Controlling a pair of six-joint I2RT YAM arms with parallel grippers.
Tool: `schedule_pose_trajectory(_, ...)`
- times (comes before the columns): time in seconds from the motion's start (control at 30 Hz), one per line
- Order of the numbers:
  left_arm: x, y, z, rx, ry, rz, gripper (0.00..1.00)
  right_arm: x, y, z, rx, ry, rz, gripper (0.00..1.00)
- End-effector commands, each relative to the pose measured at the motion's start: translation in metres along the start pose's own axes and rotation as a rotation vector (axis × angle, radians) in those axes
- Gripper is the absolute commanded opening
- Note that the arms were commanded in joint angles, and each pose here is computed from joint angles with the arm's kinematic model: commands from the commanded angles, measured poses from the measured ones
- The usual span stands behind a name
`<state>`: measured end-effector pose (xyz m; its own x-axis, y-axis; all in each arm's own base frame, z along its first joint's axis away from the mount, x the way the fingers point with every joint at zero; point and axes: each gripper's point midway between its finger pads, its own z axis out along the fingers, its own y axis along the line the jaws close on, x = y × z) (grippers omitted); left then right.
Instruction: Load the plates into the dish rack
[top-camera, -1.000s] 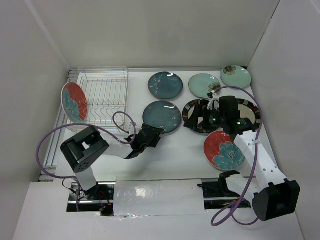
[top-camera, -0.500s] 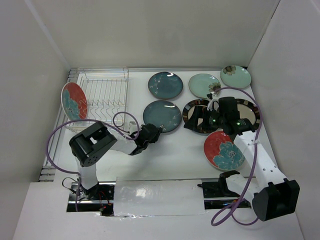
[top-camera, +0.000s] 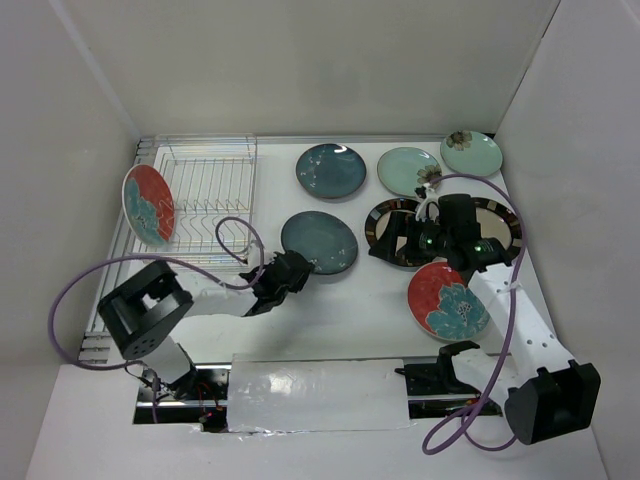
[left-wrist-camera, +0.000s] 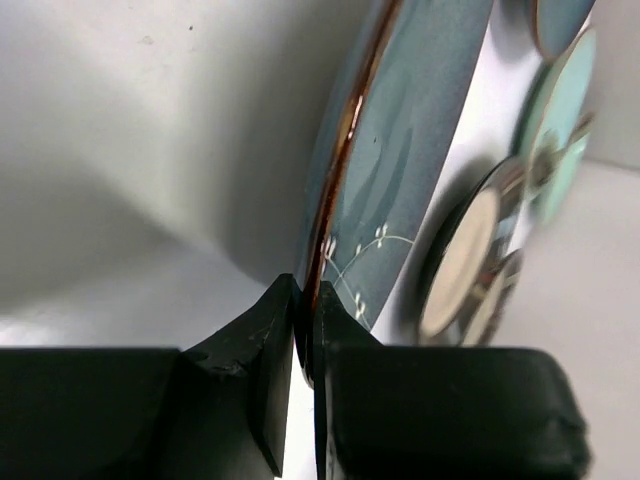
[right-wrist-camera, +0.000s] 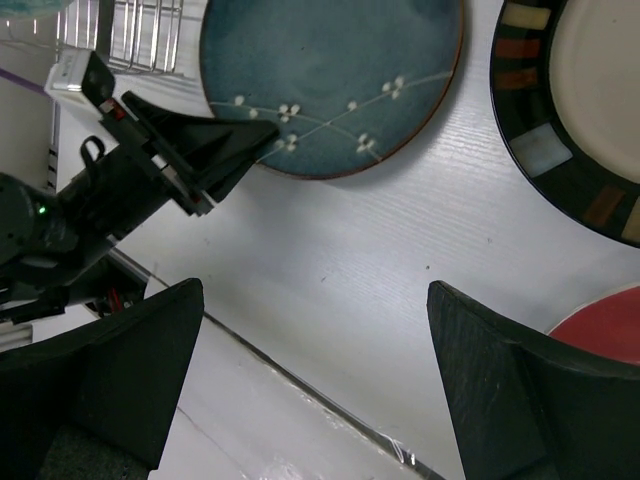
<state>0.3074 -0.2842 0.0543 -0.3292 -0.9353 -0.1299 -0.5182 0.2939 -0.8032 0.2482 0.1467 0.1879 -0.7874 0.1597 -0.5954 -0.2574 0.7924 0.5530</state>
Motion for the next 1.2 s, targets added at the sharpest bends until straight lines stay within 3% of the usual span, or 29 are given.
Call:
schedule_pose_trajectory(0.0,-0.011,-0.046,-0.032,0.091,-0.053,0.163,0.0,-0.017,0.012,-0.013,-0.015,-0.068,-0.052,0.99)
schedule_pose_trajectory(0.2,-0.033,-0.116,-0.084,0.151,-0.108,0.363,0.0,-0.027,0.015,-0.024,0.006,-0.111,-0.086,0.99)
schedule_pose_trajectory(0.33,-0.059,-0.163,-0.126,0.205,-0.172,0.588,0.0,-0.026,0.014,-0.026,0.016,-0.115,-0.085,0.99)
schedule_pose_trajectory(0.47,-0.112,-0.2,-0.16,0.229,-0.295,0.744,0.0,-0.029,0.013,-0.028,0.026,-0.12,-0.094,0.99)
schedule_pose_trajectory(0.6,-0.193,-0.229,-0.198,0.221,-0.514,0.848,0.0,-0.032,0.014,-0.03,0.033,-0.131,-0.107,0.99)
schedule_pose_trajectory(0.73,-0.272,-0.243,-0.235,0.12,-0.766,1.019,0.0,-0.032,0.012,-0.027,0.036,-0.122,-0.102,0.99)
schedule_pose_trajectory(0.9,-0.332,-0.245,-0.27,-0.036,-0.998,1.129,0.0,-0.026,0.006,-0.02,0.045,-0.097,-0.09,0.99)
schedule_pose_trajectory(1.03,-0.364,-0.229,-0.275,-0.191,-1.127,1.194,0.0,-0.018,-0.002,-0.012,0.056,-0.064,-0.082,0.99)
schedule_pose_trajectory(1.17,-0.386,-0.215,-0.264,-0.285,-1.144,1.238,0.0,-0.013,-0.003,-0.009,0.056,-0.043,-0.089,0.99)
